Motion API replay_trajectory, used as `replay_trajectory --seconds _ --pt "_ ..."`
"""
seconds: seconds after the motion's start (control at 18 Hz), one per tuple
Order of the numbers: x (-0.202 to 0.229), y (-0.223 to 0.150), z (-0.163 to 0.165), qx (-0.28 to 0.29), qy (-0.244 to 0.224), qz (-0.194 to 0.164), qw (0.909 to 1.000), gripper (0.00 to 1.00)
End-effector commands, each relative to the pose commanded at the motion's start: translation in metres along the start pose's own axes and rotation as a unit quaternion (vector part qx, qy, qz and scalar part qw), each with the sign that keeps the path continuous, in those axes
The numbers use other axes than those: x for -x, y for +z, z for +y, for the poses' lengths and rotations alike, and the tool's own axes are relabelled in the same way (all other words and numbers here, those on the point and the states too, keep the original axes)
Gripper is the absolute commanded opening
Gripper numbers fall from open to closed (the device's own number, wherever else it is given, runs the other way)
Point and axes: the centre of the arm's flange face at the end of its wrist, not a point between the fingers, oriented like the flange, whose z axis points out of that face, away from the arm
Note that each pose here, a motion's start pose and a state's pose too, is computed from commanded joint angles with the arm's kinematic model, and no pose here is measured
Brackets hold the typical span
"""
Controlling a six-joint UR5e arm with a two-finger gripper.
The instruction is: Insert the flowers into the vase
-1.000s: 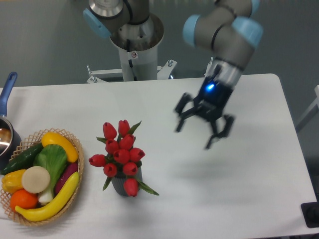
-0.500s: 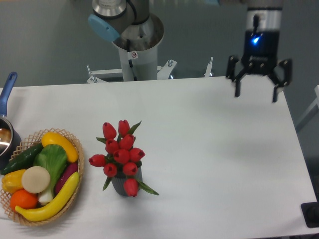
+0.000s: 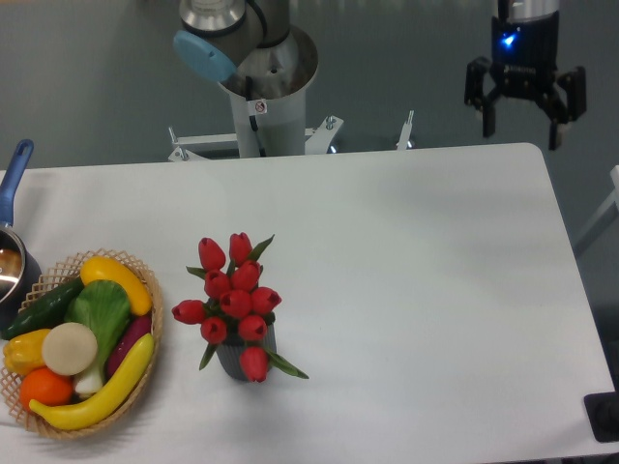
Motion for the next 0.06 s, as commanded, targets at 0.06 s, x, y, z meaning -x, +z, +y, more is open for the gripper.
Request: replay_trajectory --seconds 0.06 --pt "-0.002 0.0017 -0.0004 0.002 0.0 0.002 1.0 1.0"
